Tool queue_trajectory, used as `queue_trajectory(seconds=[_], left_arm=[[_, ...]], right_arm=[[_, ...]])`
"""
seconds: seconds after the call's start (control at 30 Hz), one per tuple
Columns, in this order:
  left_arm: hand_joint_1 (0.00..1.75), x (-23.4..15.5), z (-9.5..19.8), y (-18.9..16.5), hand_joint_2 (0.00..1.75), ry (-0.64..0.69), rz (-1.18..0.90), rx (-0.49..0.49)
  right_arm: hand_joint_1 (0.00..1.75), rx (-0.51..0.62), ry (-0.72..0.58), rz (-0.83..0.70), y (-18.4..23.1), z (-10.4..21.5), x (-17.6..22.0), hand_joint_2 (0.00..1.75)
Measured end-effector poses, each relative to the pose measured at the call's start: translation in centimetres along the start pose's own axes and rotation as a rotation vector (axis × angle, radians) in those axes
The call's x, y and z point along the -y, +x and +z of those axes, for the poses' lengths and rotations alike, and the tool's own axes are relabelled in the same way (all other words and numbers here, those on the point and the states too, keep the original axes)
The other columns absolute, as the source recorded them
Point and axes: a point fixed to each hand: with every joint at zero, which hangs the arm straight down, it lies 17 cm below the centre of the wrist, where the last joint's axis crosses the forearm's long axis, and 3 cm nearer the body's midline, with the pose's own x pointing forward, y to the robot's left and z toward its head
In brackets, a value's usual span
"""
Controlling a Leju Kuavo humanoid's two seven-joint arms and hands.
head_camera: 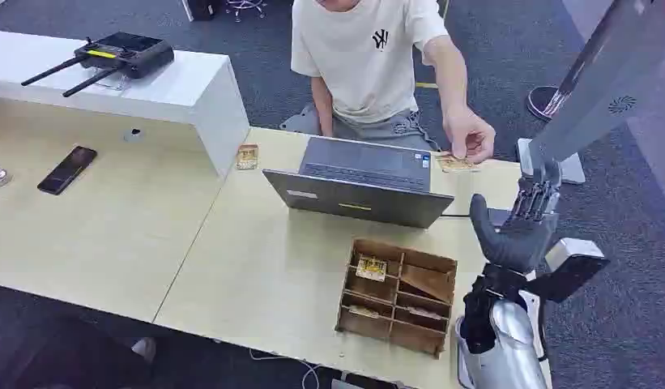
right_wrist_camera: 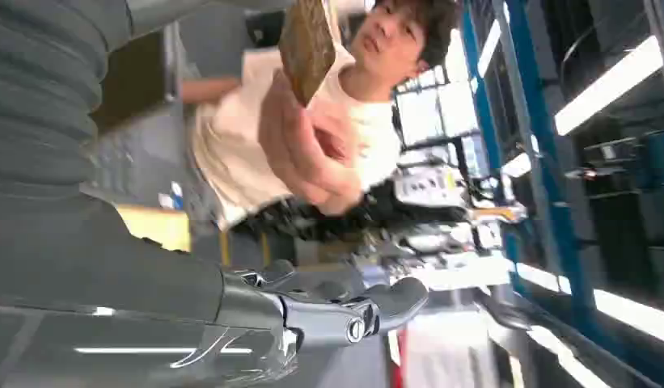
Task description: Pass the card to the sensor for recognition and then transmit it.
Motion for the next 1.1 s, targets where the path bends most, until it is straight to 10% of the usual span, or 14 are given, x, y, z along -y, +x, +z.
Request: queue_trajectory(seconds=[1.1], left_arm=[[0.0,-1.0,-0.2,0.4,1.75,0.009,-0.012,0.009]], right_arm=[[0.0,0.636,0.507,0.795,4.3,1.8,-13.4,1.75]])
